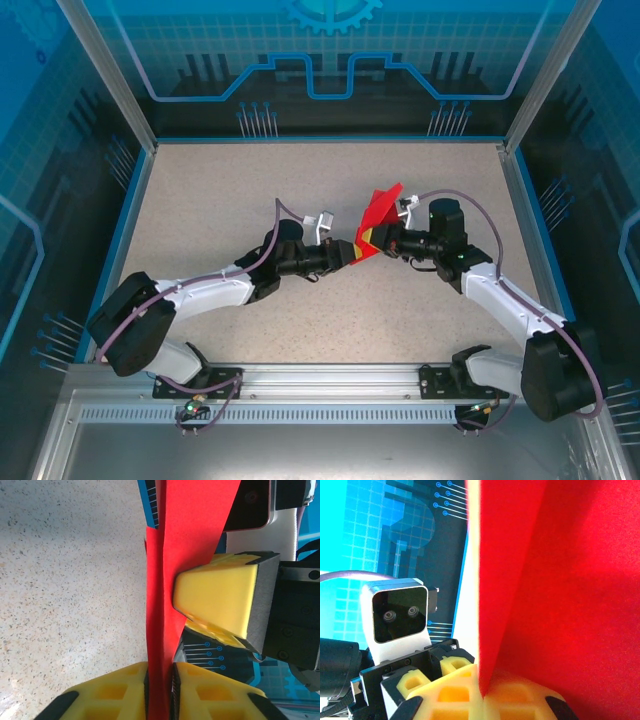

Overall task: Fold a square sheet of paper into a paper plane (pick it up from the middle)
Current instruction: Turn over the paper at the center of the table.

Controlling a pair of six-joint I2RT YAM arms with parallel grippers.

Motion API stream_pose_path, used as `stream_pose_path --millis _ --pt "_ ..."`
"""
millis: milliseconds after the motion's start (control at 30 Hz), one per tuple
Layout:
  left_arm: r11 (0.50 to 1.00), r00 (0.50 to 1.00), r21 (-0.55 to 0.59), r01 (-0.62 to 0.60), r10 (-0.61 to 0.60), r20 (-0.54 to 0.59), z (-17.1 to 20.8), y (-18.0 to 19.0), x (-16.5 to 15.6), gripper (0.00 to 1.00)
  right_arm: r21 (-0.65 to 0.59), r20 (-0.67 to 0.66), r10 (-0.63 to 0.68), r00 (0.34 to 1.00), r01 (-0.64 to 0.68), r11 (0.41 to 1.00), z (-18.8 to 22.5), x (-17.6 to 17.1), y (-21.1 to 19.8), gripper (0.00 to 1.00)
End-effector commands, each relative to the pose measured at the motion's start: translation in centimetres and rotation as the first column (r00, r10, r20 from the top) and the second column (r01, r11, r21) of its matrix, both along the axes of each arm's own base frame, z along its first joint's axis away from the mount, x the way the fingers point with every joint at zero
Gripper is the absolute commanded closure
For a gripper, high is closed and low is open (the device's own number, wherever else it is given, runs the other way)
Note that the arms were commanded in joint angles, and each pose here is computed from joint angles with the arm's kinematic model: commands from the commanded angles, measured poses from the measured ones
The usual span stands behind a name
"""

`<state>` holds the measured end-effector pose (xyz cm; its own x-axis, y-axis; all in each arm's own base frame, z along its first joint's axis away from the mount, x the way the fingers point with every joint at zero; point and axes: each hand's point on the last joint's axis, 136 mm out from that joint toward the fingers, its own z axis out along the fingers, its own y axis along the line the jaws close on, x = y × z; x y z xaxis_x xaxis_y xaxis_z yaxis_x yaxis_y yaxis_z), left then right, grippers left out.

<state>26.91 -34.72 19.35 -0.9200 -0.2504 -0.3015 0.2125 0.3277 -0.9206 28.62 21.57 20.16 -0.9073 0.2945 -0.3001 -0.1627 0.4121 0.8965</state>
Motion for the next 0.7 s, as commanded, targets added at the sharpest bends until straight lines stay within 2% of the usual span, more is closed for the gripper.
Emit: stream_pose_path --millis 0,167,300,433,567,667 --pt "1.000 0.998 -0.013 0.025 -0.024 0.052 1.5 -0.3 0.4 0.84 0.005 0.008 0.024 1.000 -0.024 1.000 0.3 -0.3 -0.1 0.96" --pt "1.000 0.998 -0.012 0.029 -0.029 0.064 1.9 -0.1 0.5 0.93 0.001 -0.001 0.029 1.000 -0.029 1.000 -0.2 -0.3 0.0 0.92" --pt "0.999 0.997 0.006 0.035 -0.035 0.065 1.7 0.2 0.5 0.95 -0.020 -0.004 0.016 1.000 -0.016 1.000 -0.7 -0.1 -0.4 0.82" --pt "0.999 0.997 0.041 0.030 -0.033 0.070 1.6 0.9 0.7 0.95 -0.077 -0.009 -0.020 1.000 0.019 0.997 -1.2 0.2 -1.7 0.65" --pt "0.978 0.993 0.207 0.031 -0.054 0.107 1.1 2.2 0.9 0.96 -0.135 -0.002 -0.055 0.999 0.054 0.989 -1.5 0.2 -3.4 0.56" --pt "0.909 0.984 0.417 0.002 -0.075 0.160 0.4 4.4 1.1 0.99 -0.161 0.006 -0.079 0.997 0.079 0.984 -1.4 0.2 -4.5 0.53"
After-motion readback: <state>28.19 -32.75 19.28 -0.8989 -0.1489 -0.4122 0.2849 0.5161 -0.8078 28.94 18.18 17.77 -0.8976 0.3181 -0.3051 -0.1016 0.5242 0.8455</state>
